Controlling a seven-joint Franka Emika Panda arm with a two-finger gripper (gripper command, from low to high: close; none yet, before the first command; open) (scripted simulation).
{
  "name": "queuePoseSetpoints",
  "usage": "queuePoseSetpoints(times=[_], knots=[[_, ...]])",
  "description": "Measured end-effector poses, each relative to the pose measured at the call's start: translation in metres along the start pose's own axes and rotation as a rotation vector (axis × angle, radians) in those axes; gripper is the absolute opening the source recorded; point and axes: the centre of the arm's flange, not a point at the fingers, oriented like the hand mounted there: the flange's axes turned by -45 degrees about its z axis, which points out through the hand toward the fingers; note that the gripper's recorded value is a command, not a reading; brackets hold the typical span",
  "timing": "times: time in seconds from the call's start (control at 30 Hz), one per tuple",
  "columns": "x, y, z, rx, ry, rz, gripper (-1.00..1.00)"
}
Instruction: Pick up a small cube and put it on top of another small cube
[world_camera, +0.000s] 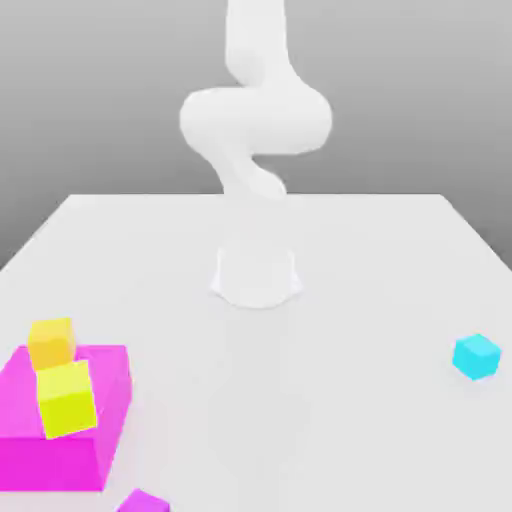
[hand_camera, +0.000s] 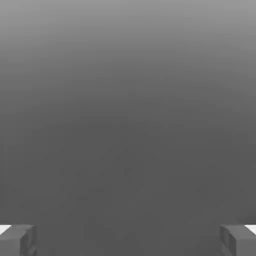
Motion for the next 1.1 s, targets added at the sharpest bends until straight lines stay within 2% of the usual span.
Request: queuePoseSetpoints(times=[0.17,0.37,0.63,0.77,0.83,1.0,1.03,1.1], knots=[[-0.023,-0.08,0.102,0.139,-0.129,-0.334,0.0],[-0.091,-0.186,0.193,0.303,-0.253,-0.738,0.0],[-0.244,-0.315,0.259,0.533,-0.38,-1.315,0.0],[-0.334,-0.349,0.275,0.642,-0.436,-1.596,0.0],[-0.368,-0.355,0.285,0.676,-0.458,-1.685,0.0],[-0.41,-0.359,0.324,0.689,-0.465,-1.712,0.0],[-0.415,-0.359,0.329,0.689,-0.465,-1.713,-1.0],[-0.415,-0.359,0.329,0.689,-0.465,-1.713,-1.0]])
